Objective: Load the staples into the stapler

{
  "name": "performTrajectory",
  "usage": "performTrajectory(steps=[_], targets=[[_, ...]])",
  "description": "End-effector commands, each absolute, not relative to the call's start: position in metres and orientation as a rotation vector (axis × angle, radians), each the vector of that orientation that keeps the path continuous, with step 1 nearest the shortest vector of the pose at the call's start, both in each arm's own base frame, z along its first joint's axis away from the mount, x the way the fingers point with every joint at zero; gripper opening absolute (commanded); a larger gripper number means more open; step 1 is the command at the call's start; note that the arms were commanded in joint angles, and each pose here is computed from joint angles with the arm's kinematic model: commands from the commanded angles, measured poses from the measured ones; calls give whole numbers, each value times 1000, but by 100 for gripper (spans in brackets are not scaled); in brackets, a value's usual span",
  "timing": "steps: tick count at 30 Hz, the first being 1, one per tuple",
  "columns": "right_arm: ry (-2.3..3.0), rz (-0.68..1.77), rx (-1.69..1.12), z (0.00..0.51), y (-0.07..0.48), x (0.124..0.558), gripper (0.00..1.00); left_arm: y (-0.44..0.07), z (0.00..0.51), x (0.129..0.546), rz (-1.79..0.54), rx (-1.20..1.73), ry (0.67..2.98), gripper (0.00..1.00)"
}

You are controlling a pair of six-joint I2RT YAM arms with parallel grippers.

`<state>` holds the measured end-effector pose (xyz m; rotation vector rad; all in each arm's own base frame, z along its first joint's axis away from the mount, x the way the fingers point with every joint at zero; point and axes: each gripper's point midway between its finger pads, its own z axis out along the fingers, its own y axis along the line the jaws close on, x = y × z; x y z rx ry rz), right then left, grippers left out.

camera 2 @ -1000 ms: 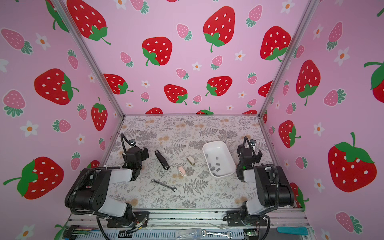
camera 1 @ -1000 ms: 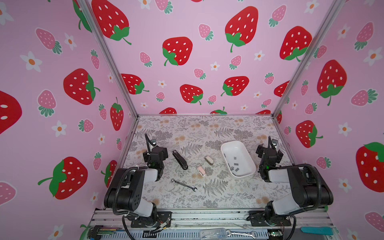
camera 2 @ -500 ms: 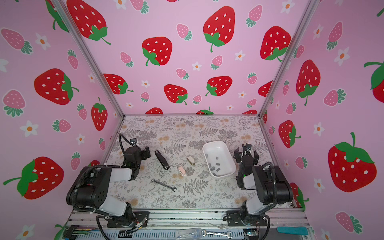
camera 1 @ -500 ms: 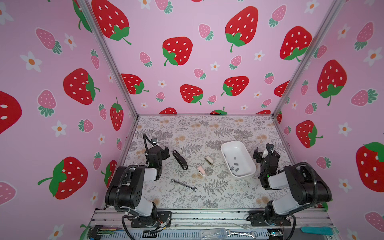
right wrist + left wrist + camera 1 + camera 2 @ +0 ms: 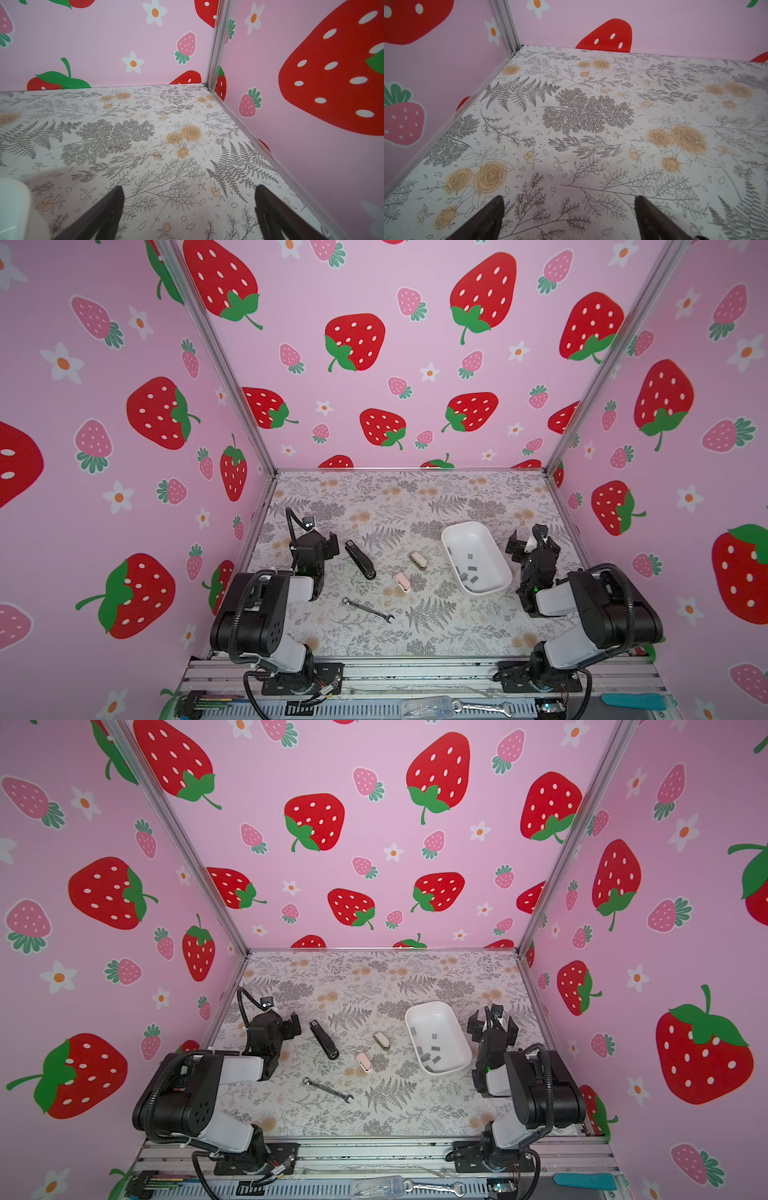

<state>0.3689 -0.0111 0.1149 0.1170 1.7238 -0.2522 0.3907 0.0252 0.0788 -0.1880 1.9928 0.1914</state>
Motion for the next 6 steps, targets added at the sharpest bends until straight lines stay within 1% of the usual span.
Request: performTrajectory(steps=[1,6], targets=[[1687,-254,110,125,-8,374,99,25,89,397,190,-174,1957,99],[1693,-261,104,124,-7,375,99,26,89,397,190,-176,1957,99]])
